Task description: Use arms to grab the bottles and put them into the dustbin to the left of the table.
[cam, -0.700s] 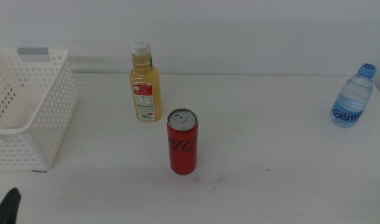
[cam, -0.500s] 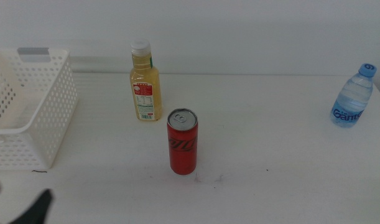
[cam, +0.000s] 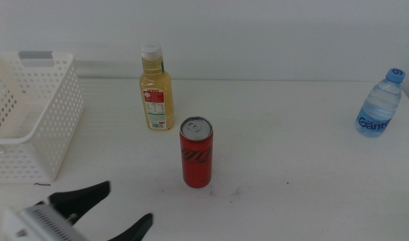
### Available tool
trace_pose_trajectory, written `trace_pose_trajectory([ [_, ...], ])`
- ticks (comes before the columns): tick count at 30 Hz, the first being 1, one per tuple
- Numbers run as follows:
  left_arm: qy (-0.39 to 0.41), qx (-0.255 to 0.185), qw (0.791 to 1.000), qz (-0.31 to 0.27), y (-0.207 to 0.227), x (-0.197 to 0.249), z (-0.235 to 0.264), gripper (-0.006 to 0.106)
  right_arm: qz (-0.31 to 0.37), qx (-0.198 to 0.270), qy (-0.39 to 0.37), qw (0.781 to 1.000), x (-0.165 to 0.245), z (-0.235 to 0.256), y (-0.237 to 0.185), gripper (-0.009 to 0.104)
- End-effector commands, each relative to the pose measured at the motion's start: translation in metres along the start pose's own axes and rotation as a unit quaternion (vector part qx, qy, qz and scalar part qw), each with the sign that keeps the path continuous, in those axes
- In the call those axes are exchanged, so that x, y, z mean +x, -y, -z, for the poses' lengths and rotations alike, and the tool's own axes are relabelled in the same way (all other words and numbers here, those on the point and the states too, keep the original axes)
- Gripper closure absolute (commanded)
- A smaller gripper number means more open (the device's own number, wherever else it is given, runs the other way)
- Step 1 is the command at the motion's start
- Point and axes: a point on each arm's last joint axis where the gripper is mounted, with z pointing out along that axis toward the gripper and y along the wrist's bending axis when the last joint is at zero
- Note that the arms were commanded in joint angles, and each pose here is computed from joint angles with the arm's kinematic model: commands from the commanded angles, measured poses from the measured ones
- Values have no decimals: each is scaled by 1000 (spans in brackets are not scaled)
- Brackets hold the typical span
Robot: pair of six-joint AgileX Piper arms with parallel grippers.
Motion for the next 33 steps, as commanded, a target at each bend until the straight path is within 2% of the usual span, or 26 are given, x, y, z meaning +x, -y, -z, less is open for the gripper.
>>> trace_pose_trajectory([
  [1,31,-2,1000,4,1,-2,-11,7,3,3,6,1000,0,0,0,21],
  [12,51,-31,998,1,-3,5,-27,7,3,3,6,1000,0,0,0,21],
  [22,58,-34,998,3,-4,4,-27,7,3,3,6,1000,0,0,0,21],
  [25,54,-32,998,-23,-3,4,-27,7,3,3,6,1000,0,0,0,21],
  [29,45,-37,998,16,-4,6,-27,7,3,3,6,1000,0,0,0,21],
  [33,30,-42,999,16,-5,10,-30,7,3,3,6,1000,0,0,0,21],
])
